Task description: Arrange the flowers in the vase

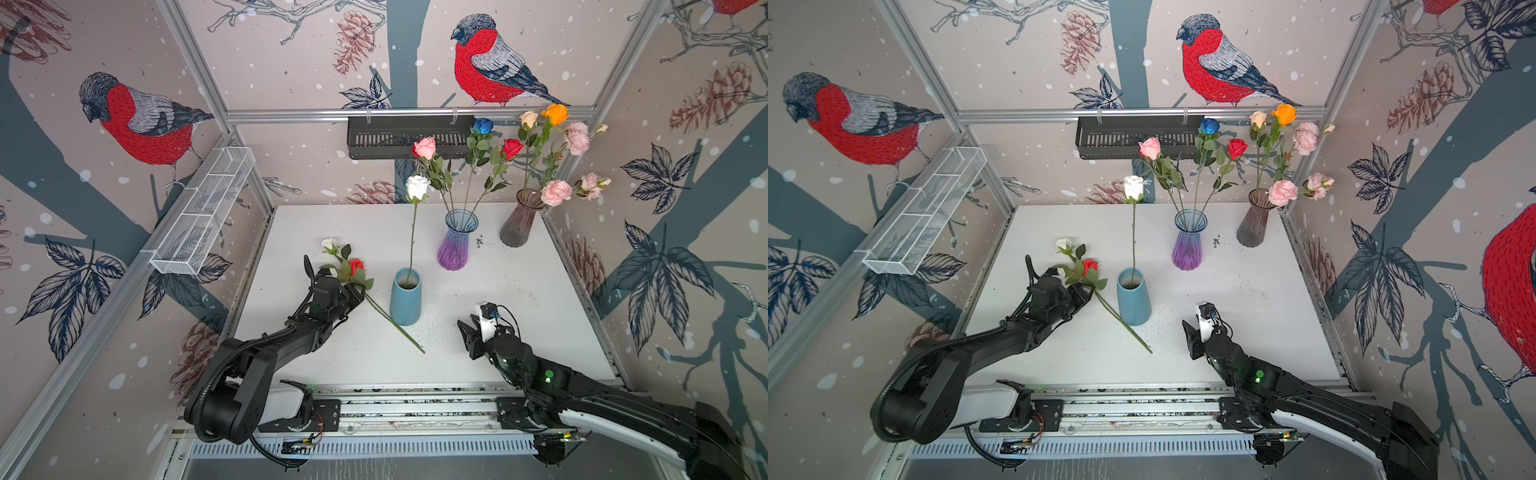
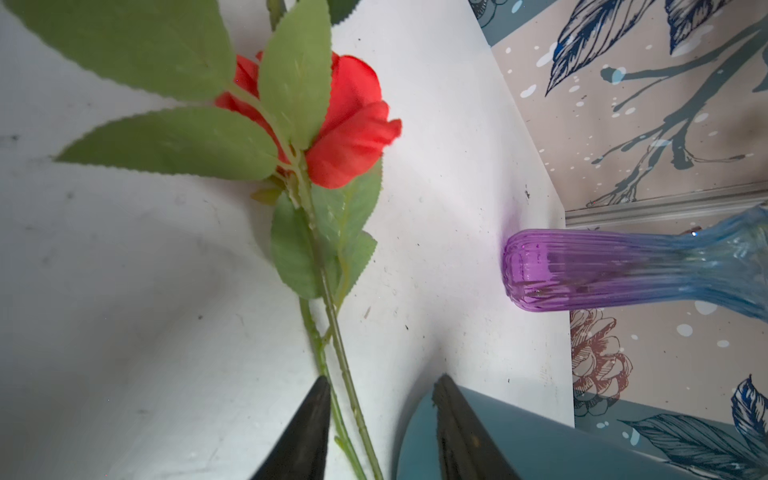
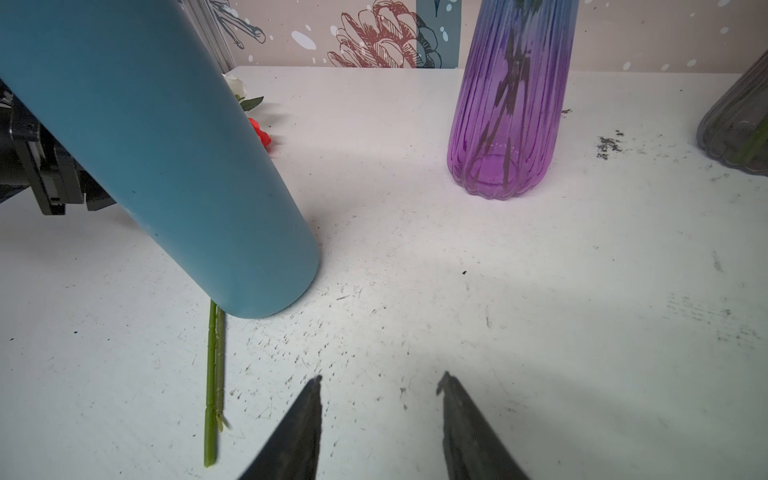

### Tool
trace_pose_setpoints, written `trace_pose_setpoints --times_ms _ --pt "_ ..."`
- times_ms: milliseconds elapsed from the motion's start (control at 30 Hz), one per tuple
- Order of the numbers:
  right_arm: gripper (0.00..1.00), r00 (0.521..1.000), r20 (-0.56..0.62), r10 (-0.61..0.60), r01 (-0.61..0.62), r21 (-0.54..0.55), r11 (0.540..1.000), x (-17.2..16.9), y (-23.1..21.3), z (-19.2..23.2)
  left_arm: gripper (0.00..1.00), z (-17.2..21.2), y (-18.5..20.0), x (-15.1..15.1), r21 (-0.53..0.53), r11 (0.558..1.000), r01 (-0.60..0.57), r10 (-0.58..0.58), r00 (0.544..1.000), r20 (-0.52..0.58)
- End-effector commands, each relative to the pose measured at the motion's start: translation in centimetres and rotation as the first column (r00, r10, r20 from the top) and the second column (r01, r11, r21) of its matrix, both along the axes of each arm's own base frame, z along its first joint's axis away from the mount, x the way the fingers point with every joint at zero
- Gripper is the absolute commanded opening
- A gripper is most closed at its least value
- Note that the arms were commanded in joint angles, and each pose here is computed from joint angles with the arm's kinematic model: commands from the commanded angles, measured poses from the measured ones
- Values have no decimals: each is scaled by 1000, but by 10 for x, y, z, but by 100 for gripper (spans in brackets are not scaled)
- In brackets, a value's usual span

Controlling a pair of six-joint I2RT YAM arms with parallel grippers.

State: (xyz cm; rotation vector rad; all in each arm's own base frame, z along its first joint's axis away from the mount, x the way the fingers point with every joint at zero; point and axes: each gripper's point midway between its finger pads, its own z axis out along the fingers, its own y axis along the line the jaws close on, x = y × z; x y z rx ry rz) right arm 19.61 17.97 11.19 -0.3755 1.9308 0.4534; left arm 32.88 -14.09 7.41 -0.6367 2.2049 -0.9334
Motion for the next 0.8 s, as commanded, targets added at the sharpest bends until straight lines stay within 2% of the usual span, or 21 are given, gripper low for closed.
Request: trace_pose_setpoints --times_ms 0,167,533,767 --pt "47 1000 12 -19 18 16 1000 2 -1 4 40 7 -13 9 -85 995 60 -58 998 28" --pt "47 1000 12 -11 11 12 1000 2 0 3 40 -3 -18 15 -133 988 79 -78 997 14" --pt "47 1000 14 -20 20 18 1000 2 -2 5 37 2 -14 29 -110 990 87 -84 996 34" --pt "47 1000 13 -28 28 13 1000 3 -3 3 39 -3 -6 27 -97 993 72 -71 997 19"
